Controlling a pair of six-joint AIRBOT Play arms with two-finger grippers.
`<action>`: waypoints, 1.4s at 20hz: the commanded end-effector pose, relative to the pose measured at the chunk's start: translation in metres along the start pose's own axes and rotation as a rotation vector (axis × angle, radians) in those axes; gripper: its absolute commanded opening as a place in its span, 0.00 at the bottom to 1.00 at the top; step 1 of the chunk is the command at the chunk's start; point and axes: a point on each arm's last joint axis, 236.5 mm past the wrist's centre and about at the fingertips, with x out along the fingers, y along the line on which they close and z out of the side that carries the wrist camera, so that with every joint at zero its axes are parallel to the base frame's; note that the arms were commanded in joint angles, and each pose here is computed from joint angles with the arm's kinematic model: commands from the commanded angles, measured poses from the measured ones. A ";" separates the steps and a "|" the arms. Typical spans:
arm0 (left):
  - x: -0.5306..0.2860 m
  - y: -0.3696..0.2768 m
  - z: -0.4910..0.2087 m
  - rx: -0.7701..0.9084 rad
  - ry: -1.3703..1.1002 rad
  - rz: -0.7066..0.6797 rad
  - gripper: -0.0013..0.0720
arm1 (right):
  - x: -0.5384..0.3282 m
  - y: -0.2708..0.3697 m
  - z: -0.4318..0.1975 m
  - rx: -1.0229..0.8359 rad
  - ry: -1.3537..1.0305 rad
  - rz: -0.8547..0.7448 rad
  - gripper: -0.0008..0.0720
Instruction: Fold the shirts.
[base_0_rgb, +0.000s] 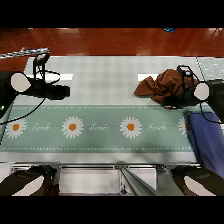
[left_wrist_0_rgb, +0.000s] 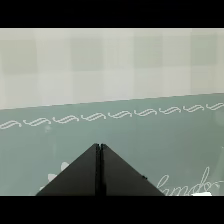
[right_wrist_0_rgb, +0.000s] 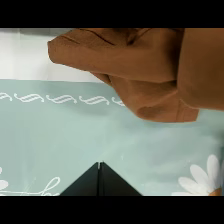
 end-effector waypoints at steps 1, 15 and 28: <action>0.000 0.000 0.000 -0.001 0.000 0.000 0.04 | 0.000 0.000 0.000 0.000 0.001 -0.001 0.05; 0.000 0.000 0.000 -0.001 -0.001 0.000 0.04 | -0.001 0.003 0.018 0.006 -0.075 0.014 0.05; 0.033 0.010 0.020 -0.001 -0.047 0.024 0.71 | -0.074 -0.140 0.151 0.207 -0.472 -0.312 0.59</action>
